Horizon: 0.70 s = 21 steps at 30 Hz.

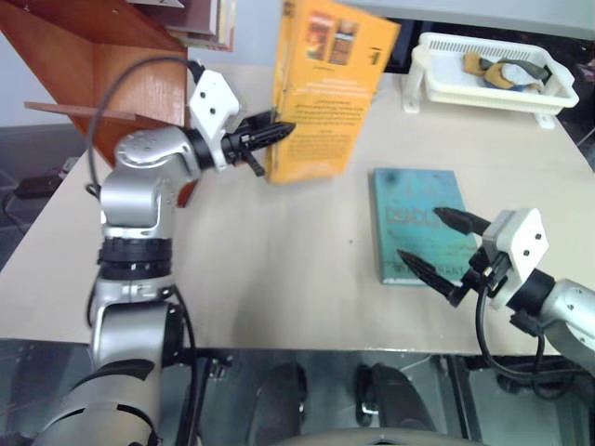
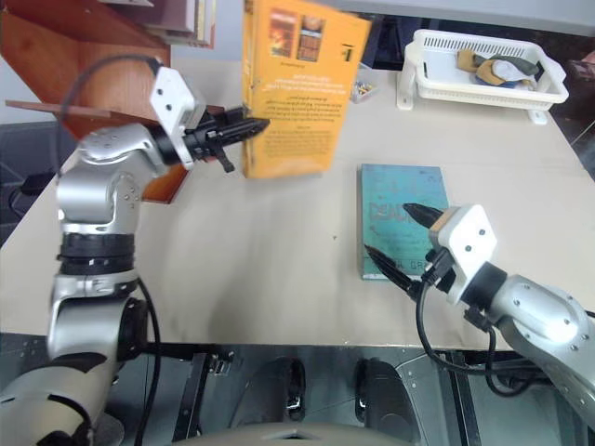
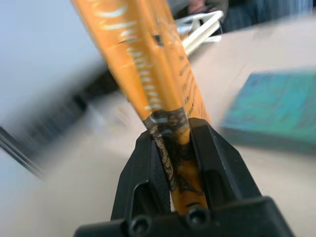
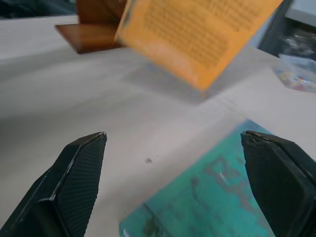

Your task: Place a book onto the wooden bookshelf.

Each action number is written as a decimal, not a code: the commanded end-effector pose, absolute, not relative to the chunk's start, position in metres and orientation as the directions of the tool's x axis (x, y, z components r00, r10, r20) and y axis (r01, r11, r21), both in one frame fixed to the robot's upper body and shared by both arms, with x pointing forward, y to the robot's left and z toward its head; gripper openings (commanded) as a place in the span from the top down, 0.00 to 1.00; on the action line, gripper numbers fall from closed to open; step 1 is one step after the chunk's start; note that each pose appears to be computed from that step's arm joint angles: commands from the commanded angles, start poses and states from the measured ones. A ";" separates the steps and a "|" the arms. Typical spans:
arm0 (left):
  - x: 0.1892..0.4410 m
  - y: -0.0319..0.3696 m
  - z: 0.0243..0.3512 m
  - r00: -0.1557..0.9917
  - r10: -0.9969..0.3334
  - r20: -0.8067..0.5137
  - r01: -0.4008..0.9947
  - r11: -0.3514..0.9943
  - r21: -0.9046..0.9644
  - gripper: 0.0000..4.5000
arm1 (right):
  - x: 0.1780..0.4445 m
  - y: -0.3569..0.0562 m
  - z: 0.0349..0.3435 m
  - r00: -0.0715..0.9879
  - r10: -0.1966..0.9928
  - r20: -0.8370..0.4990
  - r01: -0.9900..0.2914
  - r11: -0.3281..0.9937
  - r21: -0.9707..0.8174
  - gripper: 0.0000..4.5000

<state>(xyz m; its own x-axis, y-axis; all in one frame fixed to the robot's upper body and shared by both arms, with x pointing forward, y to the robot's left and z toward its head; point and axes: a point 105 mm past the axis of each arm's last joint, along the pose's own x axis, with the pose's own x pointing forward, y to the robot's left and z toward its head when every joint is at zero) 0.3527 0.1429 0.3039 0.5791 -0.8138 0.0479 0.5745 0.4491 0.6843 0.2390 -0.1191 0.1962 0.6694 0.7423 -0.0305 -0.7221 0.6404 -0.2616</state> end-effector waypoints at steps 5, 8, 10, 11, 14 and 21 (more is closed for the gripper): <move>0.304 0.188 0.367 0.603 -0.794 -0.077 0.072 -0.042 0.997 0.90 | 0.253 -0.102 0.205 0.550 0.835 0.007 -0.801 0.529 -0.282 0.00; 0.296 0.223 0.393 0.724 -0.681 -0.111 0.031 -0.129 0.991 0.90 | 0.258 -0.096 0.213 0.502 0.864 0.041 -0.824 0.492 -0.280 0.00; 0.294 0.250 0.401 0.798 -0.588 -0.134 0.035 -0.177 0.984 0.90 | 0.261 -0.092 0.218 0.474 0.879 0.054 -0.836 0.469 -0.286 0.00; 0.294 0.258 0.401 0.816 -0.560 -0.146 0.043 -0.193 0.980 0.90 | 0.263 -0.090 0.218 0.466 0.883 0.056 -0.839 0.461 -0.289 0.00; 0.298 0.294 0.393 0.878 -0.438 -0.194 0.106 -0.216 0.971 0.90 | 0.266 -0.085 0.221 0.440 0.896 0.062 -0.849 0.438 -0.296 0.00; 0.310 0.345 0.372 0.928 -0.271 -0.257 0.222 -0.153 0.963 0.90 | 0.267 -0.080 0.227 0.421 0.905 0.067 -0.851 0.419 -0.317 0.00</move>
<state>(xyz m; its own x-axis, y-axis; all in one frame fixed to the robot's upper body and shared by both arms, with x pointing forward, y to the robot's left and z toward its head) 0.3151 0.3383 0.3577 0.9015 -0.2920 -0.3193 0.2845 -0.1560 0.9459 0.2693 -0.0802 0.2160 0.4298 0.9020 0.0409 -0.8614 0.4232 -0.2809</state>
